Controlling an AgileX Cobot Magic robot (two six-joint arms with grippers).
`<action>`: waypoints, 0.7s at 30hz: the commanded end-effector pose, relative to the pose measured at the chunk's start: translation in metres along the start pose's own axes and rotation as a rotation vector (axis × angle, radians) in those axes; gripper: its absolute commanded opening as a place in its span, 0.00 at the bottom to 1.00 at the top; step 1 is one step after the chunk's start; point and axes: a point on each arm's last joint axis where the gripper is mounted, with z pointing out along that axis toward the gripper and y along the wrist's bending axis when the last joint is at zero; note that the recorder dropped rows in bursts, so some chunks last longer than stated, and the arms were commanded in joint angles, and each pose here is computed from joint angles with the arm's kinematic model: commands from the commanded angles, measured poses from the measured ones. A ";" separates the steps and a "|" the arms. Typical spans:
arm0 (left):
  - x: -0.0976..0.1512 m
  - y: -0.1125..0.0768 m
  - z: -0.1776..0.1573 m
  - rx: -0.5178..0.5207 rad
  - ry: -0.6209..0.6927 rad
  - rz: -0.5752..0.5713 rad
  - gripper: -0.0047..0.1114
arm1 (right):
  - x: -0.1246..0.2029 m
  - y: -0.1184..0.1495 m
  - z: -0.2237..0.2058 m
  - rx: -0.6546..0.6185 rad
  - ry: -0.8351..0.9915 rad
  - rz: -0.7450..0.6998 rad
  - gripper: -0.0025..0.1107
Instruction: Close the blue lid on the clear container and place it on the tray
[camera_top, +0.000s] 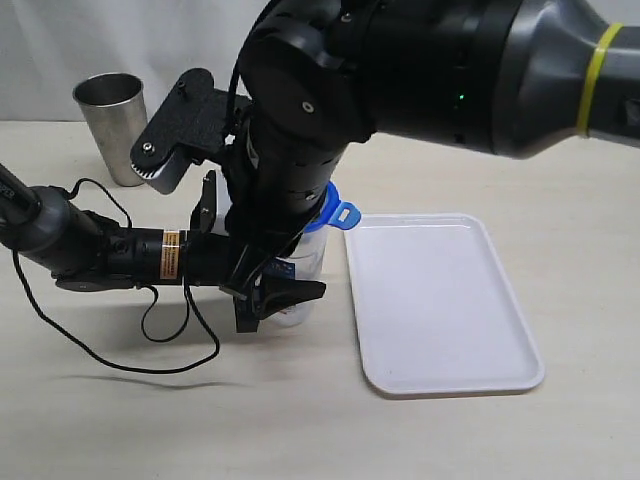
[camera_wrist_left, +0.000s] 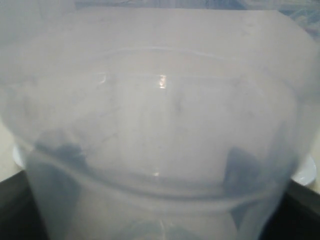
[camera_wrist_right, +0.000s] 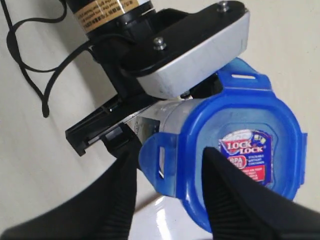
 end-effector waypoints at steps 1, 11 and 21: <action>-0.003 0.001 -0.001 -0.001 -0.009 0.000 0.04 | 0.001 0.002 0.008 0.003 0.023 -0.008 0.38; -0.003 0.002 -0.001 -0.004 -0.010 -0.001 0.04 | 0.009 0.004 0.045 0.082 0.132 -0.075 0.38; -0.003 0.001 -0.001 -0.002 -0.009 0.000 0.04 | 0.037 0.013 0.079 0.168 0.207 -0.185 0.32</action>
